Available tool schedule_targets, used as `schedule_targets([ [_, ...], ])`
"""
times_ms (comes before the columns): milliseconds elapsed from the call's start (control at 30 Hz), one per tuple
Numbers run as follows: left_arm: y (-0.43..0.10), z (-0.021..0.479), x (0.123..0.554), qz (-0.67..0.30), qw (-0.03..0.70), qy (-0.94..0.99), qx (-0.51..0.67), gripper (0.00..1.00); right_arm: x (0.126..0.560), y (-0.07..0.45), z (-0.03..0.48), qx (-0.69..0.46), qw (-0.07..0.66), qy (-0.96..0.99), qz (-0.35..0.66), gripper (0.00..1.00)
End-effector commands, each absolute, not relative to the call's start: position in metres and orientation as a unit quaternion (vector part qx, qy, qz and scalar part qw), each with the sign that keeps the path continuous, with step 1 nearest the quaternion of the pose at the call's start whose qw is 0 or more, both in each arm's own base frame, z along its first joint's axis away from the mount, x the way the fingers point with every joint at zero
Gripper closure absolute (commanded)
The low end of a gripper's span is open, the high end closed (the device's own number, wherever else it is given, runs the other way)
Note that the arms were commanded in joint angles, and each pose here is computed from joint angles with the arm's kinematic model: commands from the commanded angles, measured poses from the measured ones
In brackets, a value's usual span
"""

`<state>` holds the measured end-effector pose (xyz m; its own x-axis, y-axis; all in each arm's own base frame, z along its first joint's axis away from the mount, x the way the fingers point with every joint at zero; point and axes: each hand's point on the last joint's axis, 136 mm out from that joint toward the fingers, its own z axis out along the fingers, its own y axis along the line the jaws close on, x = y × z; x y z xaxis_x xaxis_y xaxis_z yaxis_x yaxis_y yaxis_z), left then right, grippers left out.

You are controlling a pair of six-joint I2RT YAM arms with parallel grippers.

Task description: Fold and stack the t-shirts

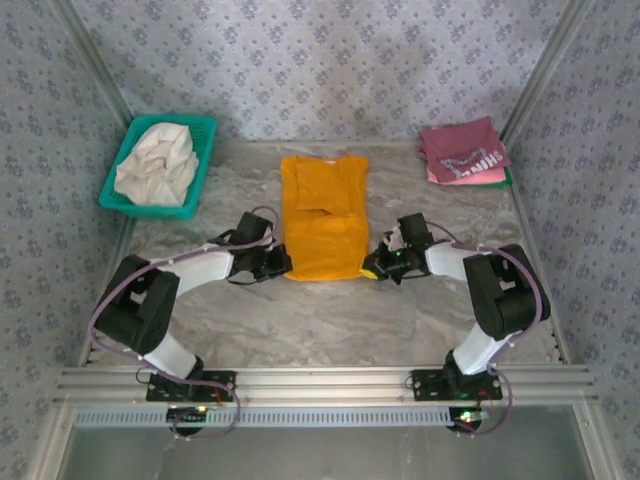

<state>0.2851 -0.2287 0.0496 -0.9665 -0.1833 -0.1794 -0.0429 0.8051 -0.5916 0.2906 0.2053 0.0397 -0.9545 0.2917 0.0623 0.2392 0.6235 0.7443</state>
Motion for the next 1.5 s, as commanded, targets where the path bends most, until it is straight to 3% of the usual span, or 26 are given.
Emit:
schedule_targets([
  [0,-0.216,0.042,0.271,-0.293,0.108,0.948,-0.064,1.00,0.275,0.201,0.038,0.147,0.025,0.906,0.396,1.00],
  [333,-0.200,0.037,0.217,-0.282,0.083,0.953,-0.075,1.00,0.205,0.196,0.030,0.168,-0.014,0.912,0.373,1.00],
  [500,-0.186,0.067,0.210,-0.289,0.129,0.944,-0.089,1.00,0.206,0.190,0.059,0.173,0.030,0.910,0.375,1.00],
  [1100,-0.230,0.155,0.350,-0.341,0.189,0.921,0.021,1.00,0.351,0.208,0.141,0.101,0.107,0.902,0.405,1.00],
  [1467,-0.232,0.158,0.431,-0.334,0.203,0.920,0.036,1.00,0.439,0.201,0.148,0.103,0.131,0.901,0.400,1.00],
])
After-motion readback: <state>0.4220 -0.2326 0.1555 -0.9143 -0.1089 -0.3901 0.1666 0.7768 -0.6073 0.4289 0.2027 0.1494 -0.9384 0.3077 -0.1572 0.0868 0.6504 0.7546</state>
